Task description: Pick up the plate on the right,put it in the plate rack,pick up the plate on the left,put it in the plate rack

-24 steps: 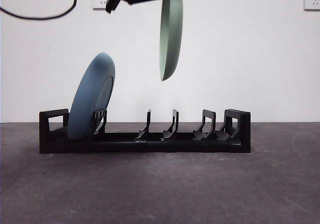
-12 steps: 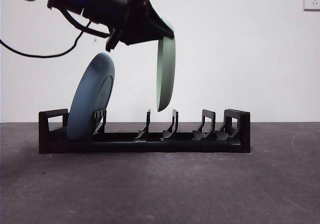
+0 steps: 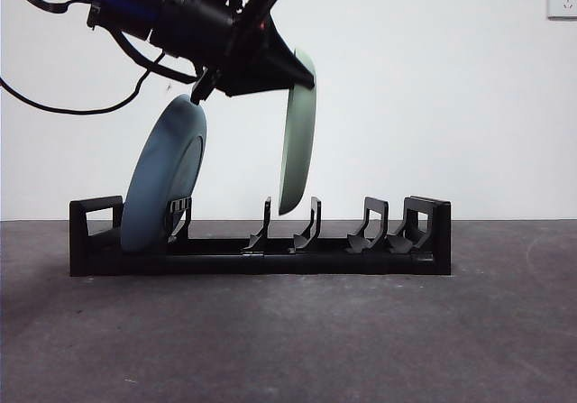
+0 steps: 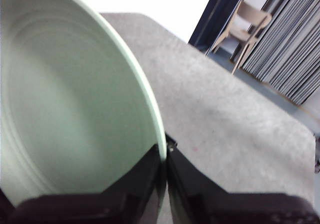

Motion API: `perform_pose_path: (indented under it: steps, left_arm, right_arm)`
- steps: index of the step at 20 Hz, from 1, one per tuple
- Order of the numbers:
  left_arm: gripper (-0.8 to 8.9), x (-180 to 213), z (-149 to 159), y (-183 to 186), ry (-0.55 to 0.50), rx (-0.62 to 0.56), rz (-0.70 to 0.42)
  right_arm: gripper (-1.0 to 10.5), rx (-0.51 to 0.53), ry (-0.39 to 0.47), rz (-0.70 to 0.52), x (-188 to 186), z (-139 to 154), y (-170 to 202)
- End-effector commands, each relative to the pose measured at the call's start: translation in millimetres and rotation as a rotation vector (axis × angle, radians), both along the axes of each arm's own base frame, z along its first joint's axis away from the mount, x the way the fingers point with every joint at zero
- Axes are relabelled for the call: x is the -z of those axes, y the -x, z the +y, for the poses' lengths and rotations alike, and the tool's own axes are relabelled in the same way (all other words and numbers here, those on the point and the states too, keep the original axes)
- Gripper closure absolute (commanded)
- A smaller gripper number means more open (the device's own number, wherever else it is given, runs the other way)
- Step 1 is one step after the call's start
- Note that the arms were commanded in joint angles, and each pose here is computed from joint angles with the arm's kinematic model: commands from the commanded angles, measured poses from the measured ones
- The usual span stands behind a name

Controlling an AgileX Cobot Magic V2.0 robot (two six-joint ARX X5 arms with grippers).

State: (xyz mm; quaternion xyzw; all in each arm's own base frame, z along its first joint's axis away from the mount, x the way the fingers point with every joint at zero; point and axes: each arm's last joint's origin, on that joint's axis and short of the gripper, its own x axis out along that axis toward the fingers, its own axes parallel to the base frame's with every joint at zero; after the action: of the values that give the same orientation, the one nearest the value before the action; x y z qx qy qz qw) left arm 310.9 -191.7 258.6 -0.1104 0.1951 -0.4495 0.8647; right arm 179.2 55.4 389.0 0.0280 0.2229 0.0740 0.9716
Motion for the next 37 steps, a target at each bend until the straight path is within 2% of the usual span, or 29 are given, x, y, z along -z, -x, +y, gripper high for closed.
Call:
perform_pose_path:
  steps: [1, 11, 16, 21, 24, 27, 32, 35, 37]
  left_arm:
    - [8.23, 6.6, -0.9, -2.3, -0.036, 0.014, -0.028]
    - [8.22, 35.1, -5.5, -10.4, -0.089, 0.013, 0.055]
    - [8.07, 37.6, -5.0, -9.4, -0.117, 0.025, 0.055]
    - [5.54, 42.1, -4.8, -5.6, -0.146, 0.041, 0.114]
    - [5.52, 40.8, -5.7, 1.2, -0.183, 0.083, 0.121]
    - [5.52, 30.2, -4.1, 10.8, -0.247, 0.105, 0.065]
    - [5.53, -3.0, 1.1, 36.0, -0.34, 0.043, -0.031]
    - [5.53, -31.5, 10.6, 56.1, -0.361, -0.017, -0.098]
    - [5.55, -63.8, 27.9, 80.1, -0.355, -0.11, -0.169]
  right_arm:
    - [7.6, -0.002, 0.003, -0.001, 0.5, 0.5, -1.7]
    - [7.6, -0.002, 0.004, 0.002, 1.0, 0.7, -2.3]
    - [7.6, -0.002, 0.004, 0.003, 1.1, 0.7, -2.3]
    - [7.6, -0.004, 0.007, 0.015, 2.2, 0.8, -1.9]
    - [7.6, -0.005, 0.012, 0.025, 3.2, 0.8, -1.6]
    - [7.6, -0.017, 0.026, 0.031, 3.9, 0.8, -1.3]
    - [7.6, -0.134, 0.024, 0.06, 6.1, 3.6, 0.7]
    - [7.6, -0.169, 0.05, 0.09, 9.1, 3.7, 2.5]
    - [7.6, -0.218, 0.095, 0.142, 14.2, 3.4, 5.9]
